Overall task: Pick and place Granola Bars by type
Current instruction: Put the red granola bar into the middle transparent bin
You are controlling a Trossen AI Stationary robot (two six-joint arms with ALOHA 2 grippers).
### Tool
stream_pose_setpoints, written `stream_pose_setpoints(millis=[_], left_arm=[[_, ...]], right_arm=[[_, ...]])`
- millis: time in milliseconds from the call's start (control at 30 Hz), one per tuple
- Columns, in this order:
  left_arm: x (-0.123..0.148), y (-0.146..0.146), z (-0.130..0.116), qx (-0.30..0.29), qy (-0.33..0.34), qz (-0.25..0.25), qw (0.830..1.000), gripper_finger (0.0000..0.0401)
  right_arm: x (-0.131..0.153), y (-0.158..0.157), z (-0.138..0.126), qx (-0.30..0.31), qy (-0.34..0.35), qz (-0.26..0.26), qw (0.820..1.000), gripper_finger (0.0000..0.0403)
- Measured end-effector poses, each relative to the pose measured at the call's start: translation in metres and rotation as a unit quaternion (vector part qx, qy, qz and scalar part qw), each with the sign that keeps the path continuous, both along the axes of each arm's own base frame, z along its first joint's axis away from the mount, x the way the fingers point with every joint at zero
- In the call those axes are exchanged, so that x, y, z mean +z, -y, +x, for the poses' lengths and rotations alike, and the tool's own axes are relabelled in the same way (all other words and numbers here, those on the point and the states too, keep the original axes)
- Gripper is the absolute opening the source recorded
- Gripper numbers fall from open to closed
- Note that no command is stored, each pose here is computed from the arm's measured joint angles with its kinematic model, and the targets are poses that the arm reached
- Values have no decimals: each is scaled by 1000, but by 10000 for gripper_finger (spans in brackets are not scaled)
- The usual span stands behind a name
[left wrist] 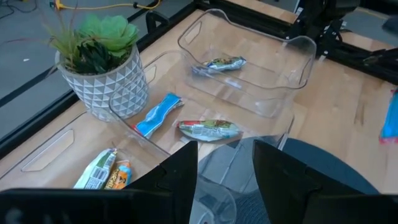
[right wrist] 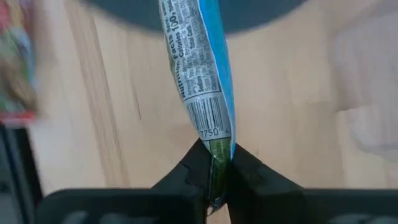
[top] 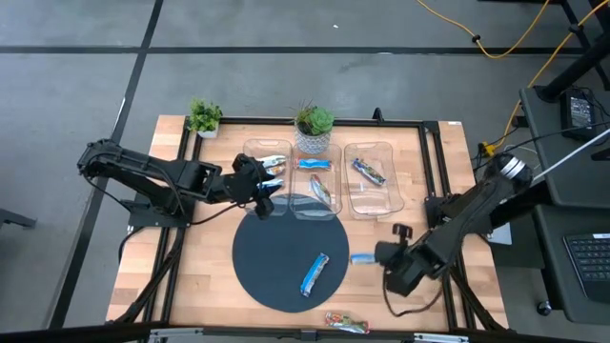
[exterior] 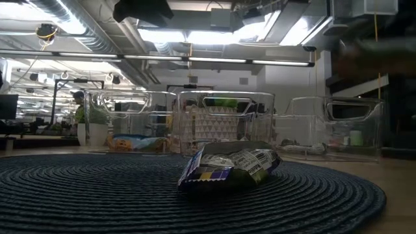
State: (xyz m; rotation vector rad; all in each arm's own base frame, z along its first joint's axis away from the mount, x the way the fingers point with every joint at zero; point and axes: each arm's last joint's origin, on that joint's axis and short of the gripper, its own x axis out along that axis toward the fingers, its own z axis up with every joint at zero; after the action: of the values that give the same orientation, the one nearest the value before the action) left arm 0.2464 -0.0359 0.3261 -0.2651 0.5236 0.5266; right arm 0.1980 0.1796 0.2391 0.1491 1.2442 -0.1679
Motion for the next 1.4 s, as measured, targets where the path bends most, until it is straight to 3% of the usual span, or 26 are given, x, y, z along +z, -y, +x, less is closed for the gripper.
stream_pose_setpoints(millis=[267,600,833,1133,1400], left_arm=[[4,0,3,2,24,6,1000,145],[27,4,19,-50,130,59,988,145],[33,0,37,-118,184,69,973,149],[30,-13,58,-142,234,51,960,196],[34,-16,62,-147,266,50,951,236]], right_arm=[[54,32,-23,-81,157,11,984,37],[91,68,-41,-114,266,23,957,39],[106,86,-40,-89,308,0,947,28],[116,106,-36,-75,335,-27,939,42],[121,120,-25,-50,346,-37,936,27]])
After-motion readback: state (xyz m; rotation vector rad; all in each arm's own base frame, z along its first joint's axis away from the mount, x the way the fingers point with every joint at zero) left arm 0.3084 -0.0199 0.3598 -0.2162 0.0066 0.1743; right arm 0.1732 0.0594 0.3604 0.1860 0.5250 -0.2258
